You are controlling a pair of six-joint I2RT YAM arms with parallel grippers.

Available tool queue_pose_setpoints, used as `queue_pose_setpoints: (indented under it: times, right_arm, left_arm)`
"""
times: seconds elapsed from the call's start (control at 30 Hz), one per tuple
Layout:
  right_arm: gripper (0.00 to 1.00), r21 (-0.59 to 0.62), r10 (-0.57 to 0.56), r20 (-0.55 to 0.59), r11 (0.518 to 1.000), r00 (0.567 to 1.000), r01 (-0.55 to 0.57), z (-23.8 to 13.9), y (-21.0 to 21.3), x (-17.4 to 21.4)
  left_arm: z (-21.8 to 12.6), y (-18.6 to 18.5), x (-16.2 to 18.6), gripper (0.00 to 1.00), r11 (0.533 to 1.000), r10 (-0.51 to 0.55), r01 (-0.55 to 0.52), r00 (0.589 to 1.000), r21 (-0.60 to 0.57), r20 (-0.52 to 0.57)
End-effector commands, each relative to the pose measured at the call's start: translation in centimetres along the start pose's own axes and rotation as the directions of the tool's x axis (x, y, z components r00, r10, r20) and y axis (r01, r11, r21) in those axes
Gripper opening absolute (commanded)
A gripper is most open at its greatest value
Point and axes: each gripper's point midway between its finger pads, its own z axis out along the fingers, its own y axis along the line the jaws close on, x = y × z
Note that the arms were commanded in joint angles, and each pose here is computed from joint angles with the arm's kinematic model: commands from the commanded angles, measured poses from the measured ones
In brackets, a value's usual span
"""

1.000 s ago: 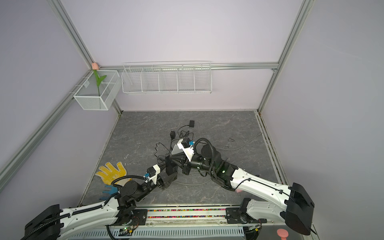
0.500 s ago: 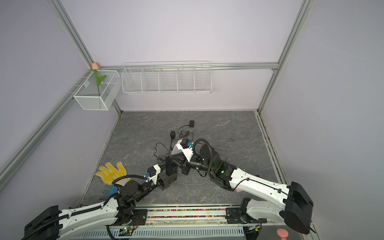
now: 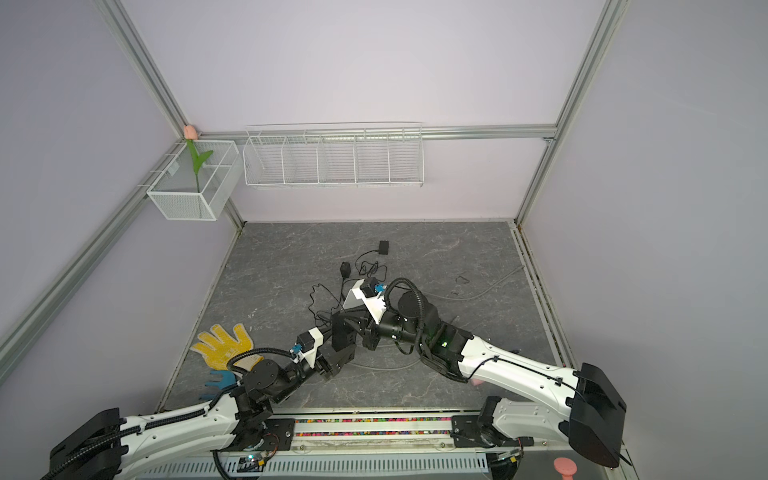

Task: Insert the plug into the switch port
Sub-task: 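Lower the black cable plug with the right gripper into the switch's top port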

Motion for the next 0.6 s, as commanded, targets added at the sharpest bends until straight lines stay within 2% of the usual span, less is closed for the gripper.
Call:
queue_pose_setpoints:
  times: [0.0, 0.5, 0.57]
  right_arm:
    - [0.06, 0.026, -0.007, -0.083, 1.000, 0.997, 0.010, 0.1, -0.5, 2.8]
    - [0.07, 0.028, -0.021, -0.102, 0.999, 0.995, 0.024, 0.3, -0.4, 3.3]
    - [0.07, 0.027, -0.022, -0.113, 0.999, 0.993, 0.025, 0.5, -0.2, 3.8]
  left_arm:
    - [0.3, 0.0, -5.4, 0.00, 1.000, -0.023, 0.024, 0.986, -0.004, 0.164]
    - [0.4, 0.2, -5.3, 0.00, 0.999, -0.030, 0.032, 0.988, -0.015, 0.152]
    - [0.2, 0.4, -6.2, 0.00, 0.999, -0.039, 0.044, 0.984, -0.025, 0.172]
